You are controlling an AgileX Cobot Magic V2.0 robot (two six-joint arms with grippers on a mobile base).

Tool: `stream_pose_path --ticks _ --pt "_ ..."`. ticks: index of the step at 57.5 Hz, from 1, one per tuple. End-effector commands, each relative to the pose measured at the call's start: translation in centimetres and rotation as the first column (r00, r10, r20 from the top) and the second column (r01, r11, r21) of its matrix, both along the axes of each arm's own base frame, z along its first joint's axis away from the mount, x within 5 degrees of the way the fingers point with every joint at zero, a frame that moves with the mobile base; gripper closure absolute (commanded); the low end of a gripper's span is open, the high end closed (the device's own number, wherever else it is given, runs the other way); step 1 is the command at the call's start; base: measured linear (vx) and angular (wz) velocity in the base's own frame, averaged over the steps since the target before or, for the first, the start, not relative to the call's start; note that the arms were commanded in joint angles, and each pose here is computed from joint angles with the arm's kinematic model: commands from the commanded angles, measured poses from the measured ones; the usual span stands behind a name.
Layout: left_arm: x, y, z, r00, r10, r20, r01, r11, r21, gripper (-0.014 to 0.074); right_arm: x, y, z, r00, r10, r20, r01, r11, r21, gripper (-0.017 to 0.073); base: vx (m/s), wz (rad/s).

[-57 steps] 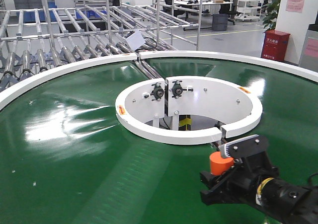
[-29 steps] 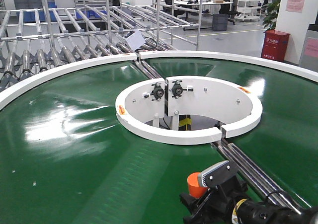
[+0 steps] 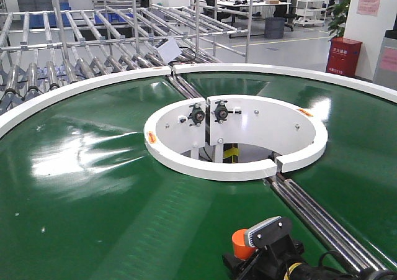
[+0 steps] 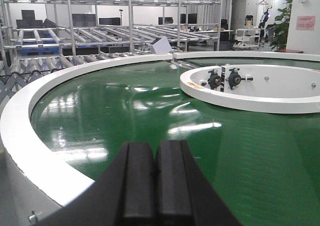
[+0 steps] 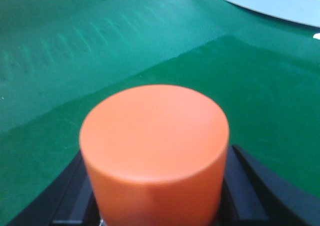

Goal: Grab orange capacitor from left shelf to right conveyor
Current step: 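Lower the orange cylinder onto the green belt with the right gripper, then open the right gripper and withdraw it from the cylinder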

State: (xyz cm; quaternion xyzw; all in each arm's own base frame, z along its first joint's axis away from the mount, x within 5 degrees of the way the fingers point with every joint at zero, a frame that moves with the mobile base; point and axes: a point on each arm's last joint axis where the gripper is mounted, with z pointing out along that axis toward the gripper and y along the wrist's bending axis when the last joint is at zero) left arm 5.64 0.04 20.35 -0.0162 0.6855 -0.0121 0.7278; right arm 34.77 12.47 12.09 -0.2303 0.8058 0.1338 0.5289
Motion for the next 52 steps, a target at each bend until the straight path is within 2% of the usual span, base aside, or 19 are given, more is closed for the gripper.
stream_pose_path --ticks 1,15,31,43,46,52 --pt "0.0 0.0 -0.3 0.998 -0.004 0.061 0.005 1.0 -0.007 0.06 0.7 0.2 3.1 0.99 0.005 0.144 -0.013 0.998 0.06 0.0025 0.0 0.0" --pt "0.0 0.0 -0.3 0.998 -0.004 0.061 0.005 1.0 -0.007 0.06 0.8 0.0 3.1 0.991 -0.029 0.131 0.021 0.998 0.061 -0.0137 0.0 0.0" --pt "0.0 0.0 -0.3 0.998 -0.004 0.061 0.005 1.0 -0.007 0.06 -0.3 -0.9 6.3 0.997 -0.058 0.059 0.06 0.998 -0.033 -0.0155 0.0 0.0" --pt "0.0 0.0 -0.3 0.998 -0.004 0.061 0.005 1.0 -0.007 0.06 -3.3 -3.0 10.9 0.977 -0.189 -0.097 0.177 0.977 -0.118 -0.0148 0.0 0.0" --pt "0.0 0.0 -0.3 0.998 -0.004 0.061 0.005 1.0 -0.007 0.06 -4.4 -3.7 11.9 0.961 -0.234 -0.148 0.212 0.966 -0.151 -0.0145 0.0 0.0" --pt "0.0 0.0 -0.3 0.998 -0.004 0.061 0.005 1.0 -0.007 0.06 -6.9 -4.8 14.0 0.925 -0.302 -0.231 0.264 0.948 -0.18 -0.0135 0.0 0.0"
